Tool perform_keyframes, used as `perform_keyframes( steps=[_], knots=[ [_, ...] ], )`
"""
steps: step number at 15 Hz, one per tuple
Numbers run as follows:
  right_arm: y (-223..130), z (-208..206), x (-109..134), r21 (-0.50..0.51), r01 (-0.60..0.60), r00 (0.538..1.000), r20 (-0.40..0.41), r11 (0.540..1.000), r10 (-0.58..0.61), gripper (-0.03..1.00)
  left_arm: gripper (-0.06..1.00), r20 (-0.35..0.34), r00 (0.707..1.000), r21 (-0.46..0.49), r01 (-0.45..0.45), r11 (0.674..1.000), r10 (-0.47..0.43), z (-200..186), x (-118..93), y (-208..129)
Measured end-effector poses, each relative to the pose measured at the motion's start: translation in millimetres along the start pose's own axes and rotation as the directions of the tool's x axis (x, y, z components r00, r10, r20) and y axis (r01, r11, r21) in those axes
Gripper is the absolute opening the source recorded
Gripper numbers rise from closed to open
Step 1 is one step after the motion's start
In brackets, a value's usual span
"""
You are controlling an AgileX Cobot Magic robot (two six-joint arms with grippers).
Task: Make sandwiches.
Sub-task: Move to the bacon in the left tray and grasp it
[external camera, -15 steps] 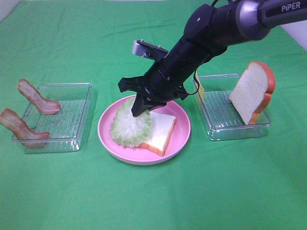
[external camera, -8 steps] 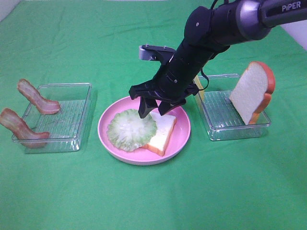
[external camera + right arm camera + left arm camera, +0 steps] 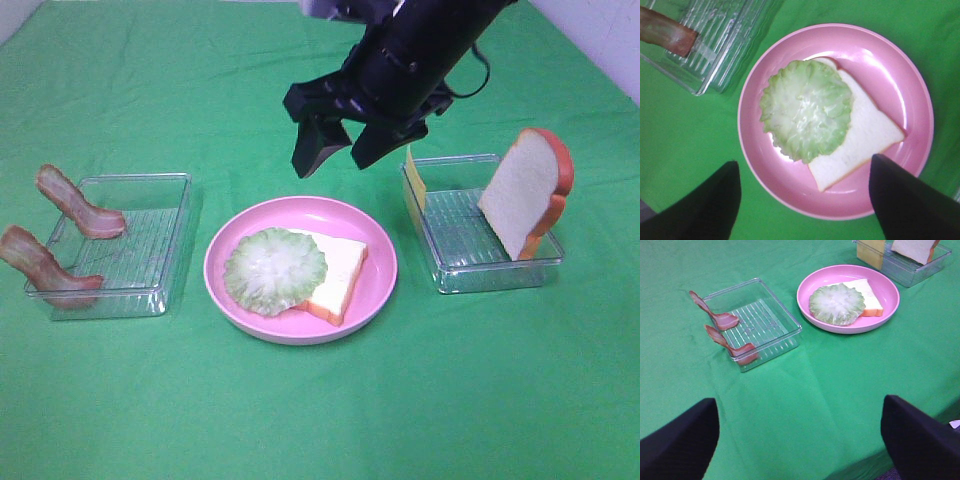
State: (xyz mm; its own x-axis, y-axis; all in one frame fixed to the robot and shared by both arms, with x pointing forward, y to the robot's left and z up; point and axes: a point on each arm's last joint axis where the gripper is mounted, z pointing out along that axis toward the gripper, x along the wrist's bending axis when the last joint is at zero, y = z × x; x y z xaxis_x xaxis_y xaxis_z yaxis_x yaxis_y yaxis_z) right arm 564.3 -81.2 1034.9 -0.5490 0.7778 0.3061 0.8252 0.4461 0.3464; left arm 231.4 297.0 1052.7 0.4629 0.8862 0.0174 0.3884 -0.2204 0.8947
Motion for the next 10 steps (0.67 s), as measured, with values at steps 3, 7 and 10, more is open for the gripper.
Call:
perform_keyframes(
  steps=[3,7,10],
  knots=[
    [-23,-64,14,-0.016,0.038,0.996,0.076,0.999,-0.037,0.68,0.83,0.000,1.000,-0.001,0.000,1.000,0.000,0,0,0],
    [-80,-90,12,0.016,0.008,0.984,0.180,1.000,-0.010,0.68,0.83,0.000,1.000,-0.001,0.000,1.000,0.000,0,0,0],
    [-135,-96,11,0.057,-0.006,0.979,0.202,0.998,-0.006,0.68,0.83,0.000,1.000,-0.001,0.000,1.000,0.000,0,0,0]
  ],
)
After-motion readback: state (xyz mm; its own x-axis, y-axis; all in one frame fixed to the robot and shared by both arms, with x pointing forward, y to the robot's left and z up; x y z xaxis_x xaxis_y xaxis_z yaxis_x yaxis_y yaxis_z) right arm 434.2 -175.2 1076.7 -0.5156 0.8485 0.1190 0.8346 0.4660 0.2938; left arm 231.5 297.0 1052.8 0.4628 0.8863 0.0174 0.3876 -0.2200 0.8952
